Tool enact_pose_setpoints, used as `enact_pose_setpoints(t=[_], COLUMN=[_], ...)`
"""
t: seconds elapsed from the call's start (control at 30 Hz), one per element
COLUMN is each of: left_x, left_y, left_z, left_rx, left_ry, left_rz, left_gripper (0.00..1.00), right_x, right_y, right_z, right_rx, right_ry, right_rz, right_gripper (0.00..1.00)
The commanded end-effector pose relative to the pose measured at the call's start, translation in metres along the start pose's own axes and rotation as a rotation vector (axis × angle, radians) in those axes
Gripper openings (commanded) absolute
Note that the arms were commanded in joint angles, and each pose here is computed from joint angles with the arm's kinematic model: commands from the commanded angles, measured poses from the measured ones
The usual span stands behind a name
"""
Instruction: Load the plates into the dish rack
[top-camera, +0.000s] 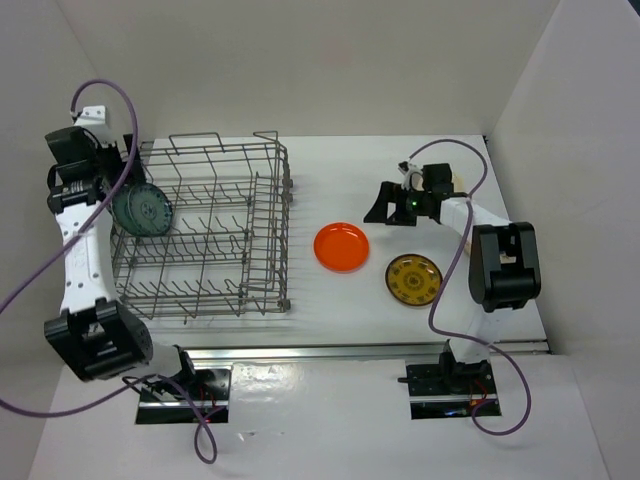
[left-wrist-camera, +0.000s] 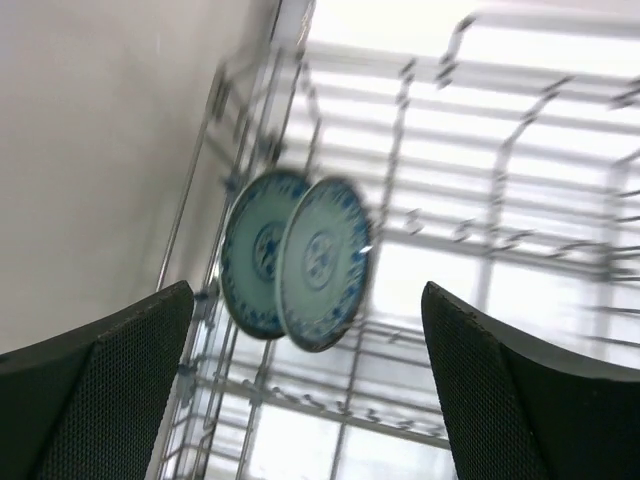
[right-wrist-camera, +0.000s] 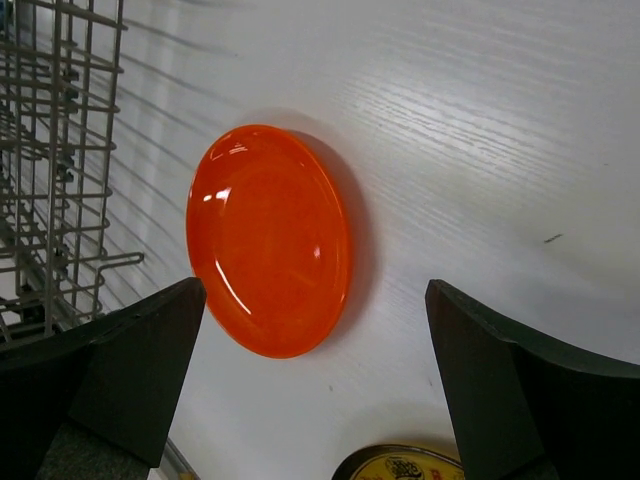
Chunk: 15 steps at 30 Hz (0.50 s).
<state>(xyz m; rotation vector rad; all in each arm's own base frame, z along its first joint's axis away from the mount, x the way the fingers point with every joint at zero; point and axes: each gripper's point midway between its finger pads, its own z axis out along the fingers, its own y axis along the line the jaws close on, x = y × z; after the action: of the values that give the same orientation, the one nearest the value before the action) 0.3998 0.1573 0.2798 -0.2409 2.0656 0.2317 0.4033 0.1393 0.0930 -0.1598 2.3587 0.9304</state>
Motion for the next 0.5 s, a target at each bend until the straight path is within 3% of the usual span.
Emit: enact_pose_setpoints(t=[0.0,0.2,0.47], left_x=[-0.028,-0.025,-0.028], left_y=[-0.037,-0.051,-0.098], left_z=[-0.029,-0.045,-0.063], left_rx=[0.175,0.218,0.472], left_ry=[-0.136,-0.170,-0.187], left_rz=[-0.006,-0.056,-0.118], left_gripper=[1.00,1.00,0.97], right_x=[0.019,0.046,0.062], right_y=[0.006,-0.004,-0.006], right_z=[0.015,0.033,0.048], right_rx=[-0.039,-0.031,-0.043], right_ry=[0.060,0.115,0.153], right_rz=[-0.012,0.047,0.076], right_gripper=[0.99,0.92,0.82])
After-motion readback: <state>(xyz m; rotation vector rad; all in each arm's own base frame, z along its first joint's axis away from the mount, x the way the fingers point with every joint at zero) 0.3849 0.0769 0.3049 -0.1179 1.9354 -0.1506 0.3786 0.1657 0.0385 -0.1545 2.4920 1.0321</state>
